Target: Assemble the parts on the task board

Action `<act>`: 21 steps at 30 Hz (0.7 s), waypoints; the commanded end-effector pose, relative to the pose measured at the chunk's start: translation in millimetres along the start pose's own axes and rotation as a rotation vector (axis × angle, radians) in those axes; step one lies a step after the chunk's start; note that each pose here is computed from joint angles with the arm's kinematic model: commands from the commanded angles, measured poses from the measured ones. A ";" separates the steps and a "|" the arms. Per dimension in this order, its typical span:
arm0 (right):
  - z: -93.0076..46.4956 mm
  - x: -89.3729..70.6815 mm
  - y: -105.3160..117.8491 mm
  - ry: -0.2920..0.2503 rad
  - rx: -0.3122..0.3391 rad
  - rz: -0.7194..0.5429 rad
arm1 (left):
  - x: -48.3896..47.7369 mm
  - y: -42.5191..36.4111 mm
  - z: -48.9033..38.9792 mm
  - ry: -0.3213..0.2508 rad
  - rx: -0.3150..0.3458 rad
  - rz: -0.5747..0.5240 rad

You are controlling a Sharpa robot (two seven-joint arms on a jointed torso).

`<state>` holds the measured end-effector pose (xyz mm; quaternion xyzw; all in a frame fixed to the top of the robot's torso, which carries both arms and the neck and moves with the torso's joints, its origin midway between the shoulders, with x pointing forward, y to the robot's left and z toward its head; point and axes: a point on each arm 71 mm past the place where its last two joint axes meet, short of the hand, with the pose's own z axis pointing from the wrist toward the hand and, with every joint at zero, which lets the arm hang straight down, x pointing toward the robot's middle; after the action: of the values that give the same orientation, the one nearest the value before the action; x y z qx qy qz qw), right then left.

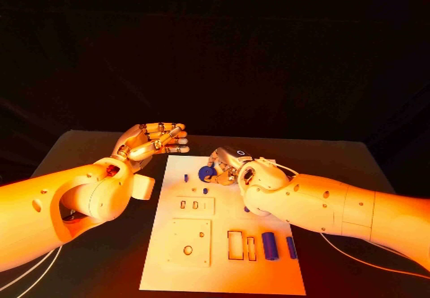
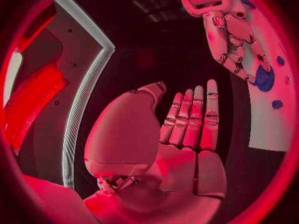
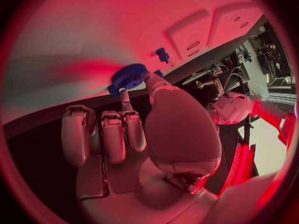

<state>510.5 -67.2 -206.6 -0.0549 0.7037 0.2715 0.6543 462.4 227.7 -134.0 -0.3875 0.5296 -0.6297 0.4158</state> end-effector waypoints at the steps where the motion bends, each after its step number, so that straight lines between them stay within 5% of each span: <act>1: 0.0 2.8 0.1 0.039 -0.006 0.002 | 2.0 -0.8 0.7 0.018 0.004 -0.009; 13: -3.1 4.9 -4.8 0.072 0.002 0.009 | 1.9 -0.5 0.6 0.020 0.001 -0.009; 21: -14.0 -6.3 -17.1 -0.018 0.010 0.032 | -0.2 -0.6 0.2 0.015 0.001 -0.006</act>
<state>507.6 -88.1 -209.2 -0.0458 0.7155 0.2689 0.6432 462.9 229.3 -134.6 -0.3891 0.5312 -0.6274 0.4158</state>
